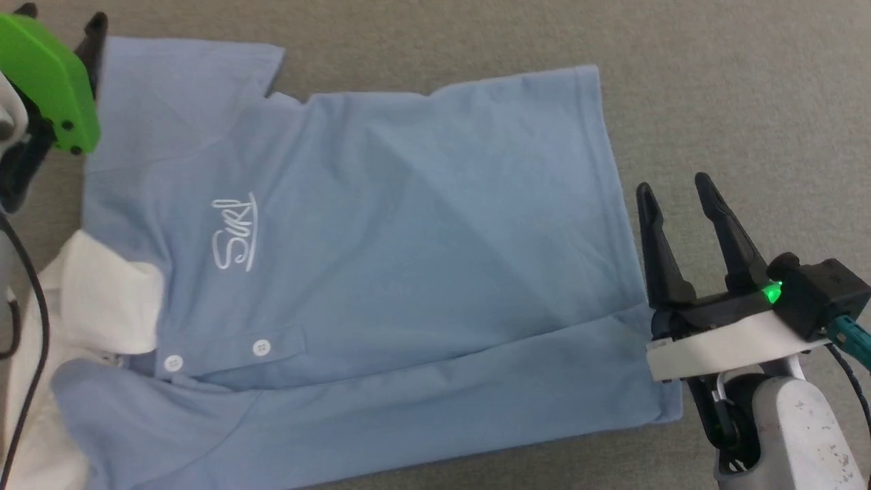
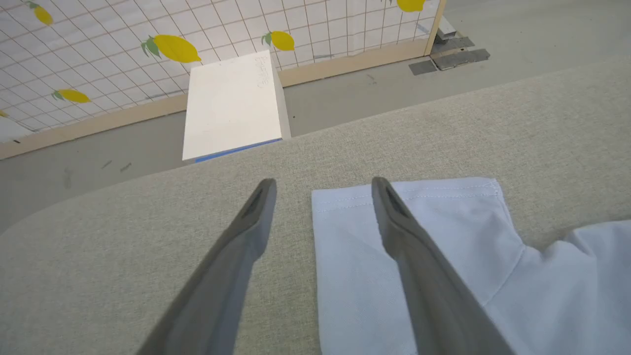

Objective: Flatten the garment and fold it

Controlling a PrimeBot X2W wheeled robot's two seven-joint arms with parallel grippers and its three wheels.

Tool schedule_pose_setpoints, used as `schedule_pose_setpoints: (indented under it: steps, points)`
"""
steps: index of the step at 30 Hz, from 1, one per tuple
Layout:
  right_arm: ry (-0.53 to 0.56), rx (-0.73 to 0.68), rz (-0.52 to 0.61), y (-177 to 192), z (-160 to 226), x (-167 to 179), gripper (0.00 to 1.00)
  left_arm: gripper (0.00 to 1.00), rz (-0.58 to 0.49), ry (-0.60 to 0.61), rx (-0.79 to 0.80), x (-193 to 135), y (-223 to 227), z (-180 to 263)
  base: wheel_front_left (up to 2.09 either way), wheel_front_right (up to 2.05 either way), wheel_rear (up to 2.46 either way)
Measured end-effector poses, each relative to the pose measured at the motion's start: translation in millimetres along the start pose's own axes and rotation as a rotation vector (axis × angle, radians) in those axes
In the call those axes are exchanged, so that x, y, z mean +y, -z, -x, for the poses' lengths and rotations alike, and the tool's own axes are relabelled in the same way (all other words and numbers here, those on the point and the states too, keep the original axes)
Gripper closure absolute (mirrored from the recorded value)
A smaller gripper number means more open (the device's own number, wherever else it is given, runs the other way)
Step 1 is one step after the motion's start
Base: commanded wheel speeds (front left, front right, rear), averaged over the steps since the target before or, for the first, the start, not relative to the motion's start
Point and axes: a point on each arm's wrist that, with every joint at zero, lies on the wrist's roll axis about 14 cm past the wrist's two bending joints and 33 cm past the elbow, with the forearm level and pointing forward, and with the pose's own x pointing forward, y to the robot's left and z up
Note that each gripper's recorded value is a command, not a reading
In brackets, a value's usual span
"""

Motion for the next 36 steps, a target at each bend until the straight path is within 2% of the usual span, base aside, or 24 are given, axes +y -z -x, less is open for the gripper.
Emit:
schedule_pose_setpoints:
  steps: [4,10,18,19,20,21,28,34,36]
  points:
    - [0.021,0.032,0.002,11.6,-1.5,-8.1,0.00,0.00,0.081,-0.049,0.111,3.4,13.4,-27.2,0.00,0.00,0.00]
    - [0.060,0.070,0.001,27.5,0.6,-21.6,0.00,0.00,0.149,-0.078,0.337,-3.8,52.1,-50.2,0.00,0.00,0.00]
    - [0.105,0.120,0.013,44.2,6.7,-36.4,0.00,0.00,0.180,-0.116,0.488,-6.0,79.9,-56.9,0.00,0.00,0.00]
    - [0.109,0.126,0.014,46.2,7.6,-37.8,0.00,0.49,0.188,-0.117,0.498,-6.3,81.4,-56.5,0.00,0.00,0.00]
    - [0.112,0.131,0.015,47.5,8.2,-38.7,0.00,0.67,0.191,-0.112,0.503,-7.4,82.2,-56.1,0.00,0.00,0.00]
    - [0.114,0.134,0.016,48.5,8.4,-39.5,0.00,1.00,0.186,-0.111,0.498,-7.5,81.7,-55.7,0.00,0.00,0.00]
    - [0.073,0.098,0.039,38.4,-8.5,-31.4,0.00,1.00,0.156,-0.104,0.456,-6.6,82.5,-51.0,0.00,0.00,0.00]
    - [-0.027,-0.020,0.127,-7.7,-64.8,-13.2,0.00,1.00,0.158,-0.086,0.427,-6.8,81.1,-51.7,0.00,0.00,0.00]
    - [-0.050,-0.009,0.148,-14.1,-84.6,-8.9,0.00,1.00,0.155,-0.083,0.422,-6.1,81.8,-52.3,0.00,0.00,0.00]
